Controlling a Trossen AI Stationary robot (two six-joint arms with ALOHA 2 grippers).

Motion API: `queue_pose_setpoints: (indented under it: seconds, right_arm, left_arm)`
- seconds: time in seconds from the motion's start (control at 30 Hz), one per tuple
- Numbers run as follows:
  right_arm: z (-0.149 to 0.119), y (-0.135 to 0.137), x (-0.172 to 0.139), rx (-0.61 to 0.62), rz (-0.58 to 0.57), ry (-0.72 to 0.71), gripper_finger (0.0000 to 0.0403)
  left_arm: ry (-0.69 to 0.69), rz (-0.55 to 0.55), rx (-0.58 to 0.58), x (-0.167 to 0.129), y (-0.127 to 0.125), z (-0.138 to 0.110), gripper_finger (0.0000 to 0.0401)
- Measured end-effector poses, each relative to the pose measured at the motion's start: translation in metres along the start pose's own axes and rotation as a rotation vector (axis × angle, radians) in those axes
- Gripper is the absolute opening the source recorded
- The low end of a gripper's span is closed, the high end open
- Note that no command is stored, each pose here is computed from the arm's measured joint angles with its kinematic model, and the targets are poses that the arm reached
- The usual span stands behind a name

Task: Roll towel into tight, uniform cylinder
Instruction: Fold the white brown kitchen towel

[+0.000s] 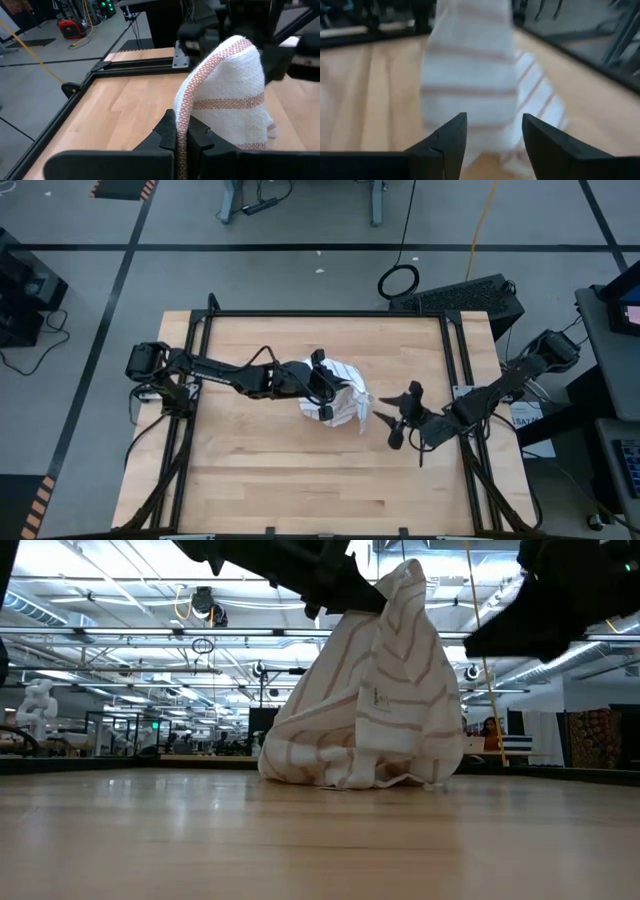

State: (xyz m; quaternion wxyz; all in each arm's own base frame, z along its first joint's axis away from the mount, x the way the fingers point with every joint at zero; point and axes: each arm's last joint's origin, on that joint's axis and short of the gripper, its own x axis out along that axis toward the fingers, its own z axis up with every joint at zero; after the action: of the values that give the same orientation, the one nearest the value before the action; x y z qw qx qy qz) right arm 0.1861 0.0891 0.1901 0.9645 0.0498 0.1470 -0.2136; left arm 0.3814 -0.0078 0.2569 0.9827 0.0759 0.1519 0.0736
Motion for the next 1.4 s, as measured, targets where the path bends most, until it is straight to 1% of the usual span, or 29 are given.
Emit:
queue_pose_setpoints:
  seconds: [0.13, 0.23, 0.3, 0.37, 0.5, 0.63, 0.73, 0.8, 0.9, 0.97, 1.17, 1.3, 1.4]
  right_arm:
    - [0.017, 0.004, -0.002, -0.035, 0.001, -0.124, 0.0202]
    - [0.030, 0.006, -0.002, -0.031, 0.011, -0.211, 0.0216]
    - [0.036, 0.006, -0.001, -0.028, 0.002, -0.258, 0.0224]
    - [0.042, 0.005, 0.000, -0.058, -0.008, -0.292, 0.0232]
    - [0.045, 0.004, 0.004, -0.139, 0.002, -0.311, 0.0248]
    - [0.054, 0.007, 0.008, -0.179, 0.041, -0.326, 0.0267]
    - [0.062, 0.013, 0.010, -0.223, 0.052, -0.337, 0.0271]
    - [0.066, 0.016, 0.012, -0.272, 0.034, -0.319, 0.0267]
    - [0.069, 0.018, 0.019, -0.326, -0.029, -0.266, 0.0249]
    - [0.070, 0.019, 0.023, -0.348, -0.056, -0.231, 0.0230]
    - [0.074, 0.020, 0.035, -0.343, -0.117, -0.209, 0.0163]
    - [0.072, 0.019, 0.036, -0.346, -0.143, -0.198, 0.0107]
    - [0.070, 0.018, 0.036, -0.362, -0.176, -0.181, 0.0051]
  left_arm:
    - [0.002, 0.011, -0.004, 0.001, 0.004, -0.001, 0.0009]
    - [-0.003, 0.021, -0.007, 0.001, 0.006, 0.000, 0.0009]
    - [-0.016, 0.021, -0.009, 0.001, 0.006, 0.001, 0.0009]
    - [-0.039, 0.005, -0.001, 0.001, 0.006, 0.003, 0.0008]
    - [-0.076, -0.014, 0.001, 0.001, 0.006, 0.007, 0.0009]
    - [-0.076, -0.010, 0.000, 0.001, 0.007, 0.006, 0.0008]
    - [-0.071, -0.004, -0.001, 0.002, 0.010, 0.006, 0.0009]
    - [-0.069, -0.002, -0.002, 0.002, 0.011, 0.005, 0.0008]
    - [-0.072, -0.004, -0.001, 0.002, 0.011, 0.006, 0.0008]
    - [-0.072, -0.005, -0.001, 0.002, 0.011, 0.006, 0.0008]
    - [-0.072, -0.014, 0.000, 0.002, 0.010, 0.006, 0.0008]
    - [-0.064, -0.016, 0.002, 0.002, 0.010, 0.005, 0.0008]
    - [-0.058, -0.016, 0.002, 0.002, 0.010, 0.004, 0.0008]
